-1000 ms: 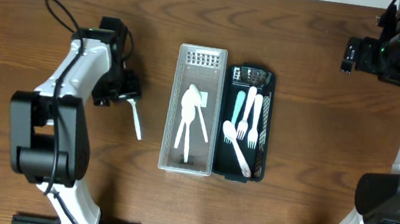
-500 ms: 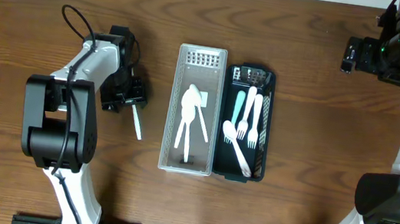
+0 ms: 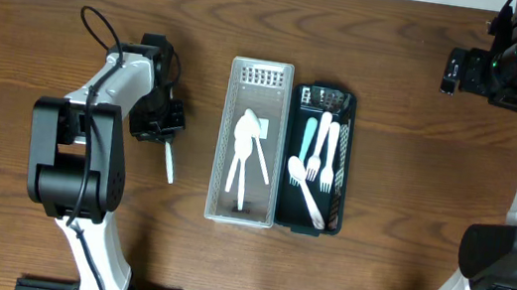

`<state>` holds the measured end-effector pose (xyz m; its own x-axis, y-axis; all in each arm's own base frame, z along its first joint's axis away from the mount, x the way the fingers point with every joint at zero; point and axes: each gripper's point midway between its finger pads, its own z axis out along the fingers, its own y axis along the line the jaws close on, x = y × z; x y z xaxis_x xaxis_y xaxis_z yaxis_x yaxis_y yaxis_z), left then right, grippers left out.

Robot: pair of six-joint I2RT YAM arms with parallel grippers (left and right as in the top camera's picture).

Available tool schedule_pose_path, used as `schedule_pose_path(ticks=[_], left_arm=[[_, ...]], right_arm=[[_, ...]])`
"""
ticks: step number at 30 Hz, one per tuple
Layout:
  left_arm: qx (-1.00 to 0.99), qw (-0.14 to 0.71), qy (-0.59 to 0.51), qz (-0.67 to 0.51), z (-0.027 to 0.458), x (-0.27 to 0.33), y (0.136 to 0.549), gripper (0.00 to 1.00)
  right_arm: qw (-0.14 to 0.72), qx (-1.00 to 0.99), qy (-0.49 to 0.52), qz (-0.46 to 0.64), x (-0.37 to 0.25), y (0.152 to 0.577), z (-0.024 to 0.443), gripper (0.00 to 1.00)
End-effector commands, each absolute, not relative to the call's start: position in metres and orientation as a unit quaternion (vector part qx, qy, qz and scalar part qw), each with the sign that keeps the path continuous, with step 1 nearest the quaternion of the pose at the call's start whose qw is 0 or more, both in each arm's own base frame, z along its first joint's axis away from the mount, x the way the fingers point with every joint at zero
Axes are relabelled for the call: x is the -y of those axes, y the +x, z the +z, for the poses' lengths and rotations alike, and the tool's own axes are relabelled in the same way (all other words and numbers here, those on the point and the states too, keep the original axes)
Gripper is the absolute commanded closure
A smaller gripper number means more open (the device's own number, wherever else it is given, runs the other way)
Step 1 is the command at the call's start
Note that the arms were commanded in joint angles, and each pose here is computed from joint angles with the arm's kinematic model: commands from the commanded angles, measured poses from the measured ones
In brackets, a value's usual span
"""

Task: Pack container
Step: 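Move the left gripper to the last white spoon and grasp it, then place the last spoon in the grey basket and open the gripper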

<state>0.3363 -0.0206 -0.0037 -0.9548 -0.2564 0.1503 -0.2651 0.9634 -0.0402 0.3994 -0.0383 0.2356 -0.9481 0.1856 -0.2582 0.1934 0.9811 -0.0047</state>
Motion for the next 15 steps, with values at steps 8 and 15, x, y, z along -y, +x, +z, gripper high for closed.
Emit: schedule_pose_path(ticks=[8,15], left_arm=[[0.995,-0.054,0.066,0.058,0.12,0.066,0.348,0.94],[0.979,-0.165,-0.05,0.108,0.199,0.155,0.331,0.94]], right_arm=[[0.133,-0.987,0.089,-0.016,0.04,0.399,0.237,0.01],[0.134,-0.987,0.089,-0.016,0.04,0.399,0.238,0.01]])
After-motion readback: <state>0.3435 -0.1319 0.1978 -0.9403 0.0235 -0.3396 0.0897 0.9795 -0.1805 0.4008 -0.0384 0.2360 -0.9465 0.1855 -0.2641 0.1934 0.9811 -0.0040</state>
